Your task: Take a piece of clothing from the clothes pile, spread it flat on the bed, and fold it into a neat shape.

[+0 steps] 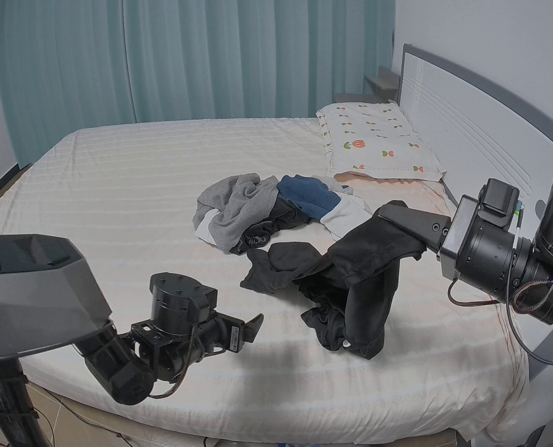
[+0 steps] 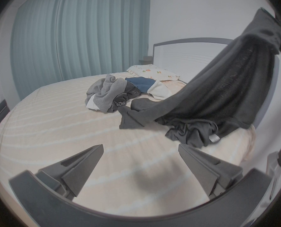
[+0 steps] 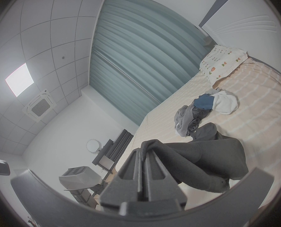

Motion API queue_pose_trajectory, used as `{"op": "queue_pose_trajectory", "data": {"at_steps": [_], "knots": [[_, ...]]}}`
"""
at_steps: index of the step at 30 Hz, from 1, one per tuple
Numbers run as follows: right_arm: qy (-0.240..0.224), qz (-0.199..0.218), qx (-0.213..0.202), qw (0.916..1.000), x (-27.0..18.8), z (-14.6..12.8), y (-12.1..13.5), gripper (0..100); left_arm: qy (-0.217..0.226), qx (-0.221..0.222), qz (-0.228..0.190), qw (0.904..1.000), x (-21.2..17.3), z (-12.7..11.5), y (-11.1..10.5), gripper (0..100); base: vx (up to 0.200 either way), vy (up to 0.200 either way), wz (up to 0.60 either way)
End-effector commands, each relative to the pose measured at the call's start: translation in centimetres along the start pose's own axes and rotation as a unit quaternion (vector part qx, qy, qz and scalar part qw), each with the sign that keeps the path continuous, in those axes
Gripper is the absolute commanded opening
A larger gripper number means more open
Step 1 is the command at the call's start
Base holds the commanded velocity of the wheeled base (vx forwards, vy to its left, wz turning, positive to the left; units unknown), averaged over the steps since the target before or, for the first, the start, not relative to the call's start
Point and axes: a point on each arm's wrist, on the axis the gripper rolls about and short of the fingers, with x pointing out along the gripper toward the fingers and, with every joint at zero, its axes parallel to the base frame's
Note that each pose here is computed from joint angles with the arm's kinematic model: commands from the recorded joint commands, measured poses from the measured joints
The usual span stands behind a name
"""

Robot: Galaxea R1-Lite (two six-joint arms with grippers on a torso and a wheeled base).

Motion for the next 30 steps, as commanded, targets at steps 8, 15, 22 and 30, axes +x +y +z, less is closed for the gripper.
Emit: {"op": "queue_pose_trajectory", "data": {"at_steps": [8, 15, 22, 30], "knots": [[0.006, 0.026, -0.001, 0.9996, -0.5, -0.3, 1.4, 0, -0.015, -0.025, -0.001, 0.9996, 4.1, -0.6, -1.7, 100, 0.0, 0.0, 0.0], [0.011, 0.068, -0.006, 0.9976, -1.7, -0.5, 3.3, 0, -0.05, -0.064, 0.021, 0.9965, 7.1, -0.4, -2.4, 100, 0.0, 0.0, 0.0], [-0.01, 0.101, -0.023, 0.9945, -3.8, 0.7, 4.4, 0, -0.076, -0.109, 0.063, 0.9891, 10.3, -1.0, -2.3, 100, 0.0, 0.0, 0.0], [-0.037, 0.091, -0.034, 0.9946, -3.8, 2.5, 3.4, 0, -0.051, -0.111, 0.077, 0.9896, 11.4, -3.2, -1.7, 100, 0.0, 0.0, 0.0]]}}
